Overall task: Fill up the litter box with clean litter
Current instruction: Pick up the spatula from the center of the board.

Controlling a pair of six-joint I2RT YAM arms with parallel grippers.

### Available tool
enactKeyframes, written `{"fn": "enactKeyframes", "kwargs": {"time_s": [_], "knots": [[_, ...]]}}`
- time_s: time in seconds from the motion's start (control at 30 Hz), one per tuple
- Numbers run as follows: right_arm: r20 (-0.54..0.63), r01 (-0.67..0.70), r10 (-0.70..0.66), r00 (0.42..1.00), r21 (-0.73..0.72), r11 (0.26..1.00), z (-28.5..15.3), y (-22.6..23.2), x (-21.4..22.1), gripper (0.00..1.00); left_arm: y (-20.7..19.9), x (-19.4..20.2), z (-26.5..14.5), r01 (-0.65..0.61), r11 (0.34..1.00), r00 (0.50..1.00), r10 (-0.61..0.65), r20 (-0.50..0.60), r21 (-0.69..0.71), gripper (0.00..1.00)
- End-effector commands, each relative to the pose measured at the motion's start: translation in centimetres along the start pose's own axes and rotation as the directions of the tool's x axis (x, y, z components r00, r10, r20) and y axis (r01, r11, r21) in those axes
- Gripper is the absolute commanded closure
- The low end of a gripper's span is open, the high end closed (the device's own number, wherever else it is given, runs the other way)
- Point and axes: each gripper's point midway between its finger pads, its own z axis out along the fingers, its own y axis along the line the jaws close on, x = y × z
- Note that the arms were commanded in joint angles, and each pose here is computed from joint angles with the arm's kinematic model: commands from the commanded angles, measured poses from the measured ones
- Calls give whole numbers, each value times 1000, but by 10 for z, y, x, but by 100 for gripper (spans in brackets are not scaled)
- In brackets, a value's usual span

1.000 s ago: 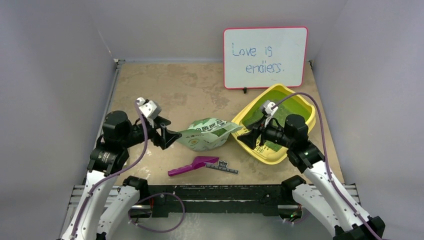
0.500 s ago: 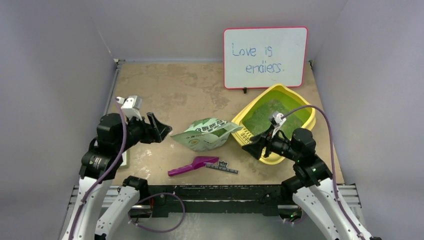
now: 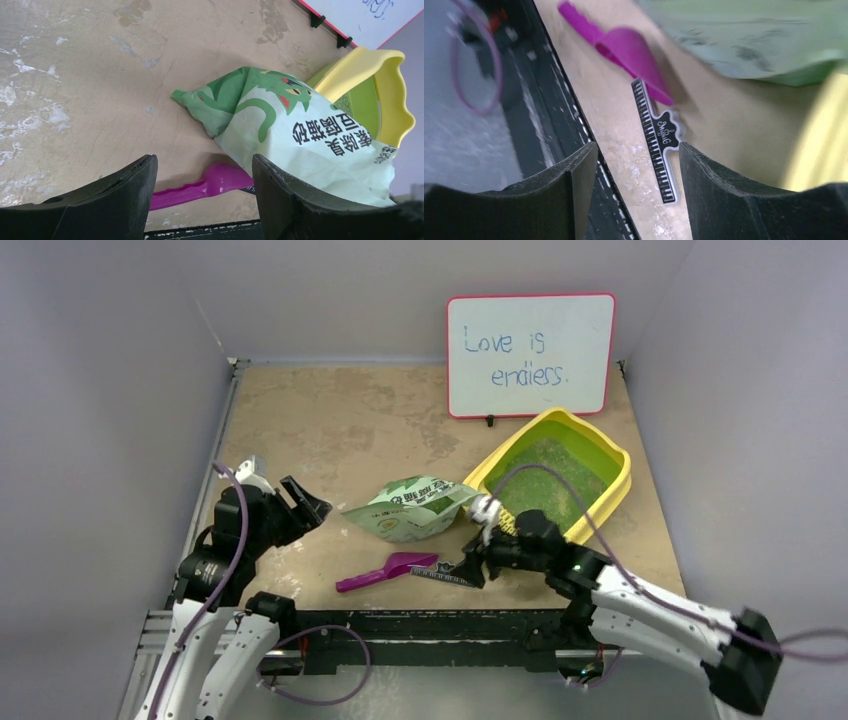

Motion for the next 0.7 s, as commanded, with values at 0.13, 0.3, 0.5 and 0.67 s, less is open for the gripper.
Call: {"fn": "enactKeyframes", "kwargs": {"time_s": [0.13, 0.3, 0.5, 0.67], "knots": [[1, 437, -448, 894, 213, 874, 65, -1, -19, 35, 0, -14, 9, 16, 1000, 998, -16, 66, -11, 32], [98, 492, -525, 846, 240, 837, 78, -1, -20, 35, 3, -10, 12, 24, 1000, 997, -23, 73, -4, 32], [83, 542, -561, 823, 179, 821, 91, 3, -5, 38, 5, -9, 13, 14, 1000, 997, -14, 80, 3, 32], [115, 549, -553, 825, 69, 833, 97, 19, 12, 39, -2, -10, 14, -3, 1000, 998, 1, 64, 26, 32]]}}
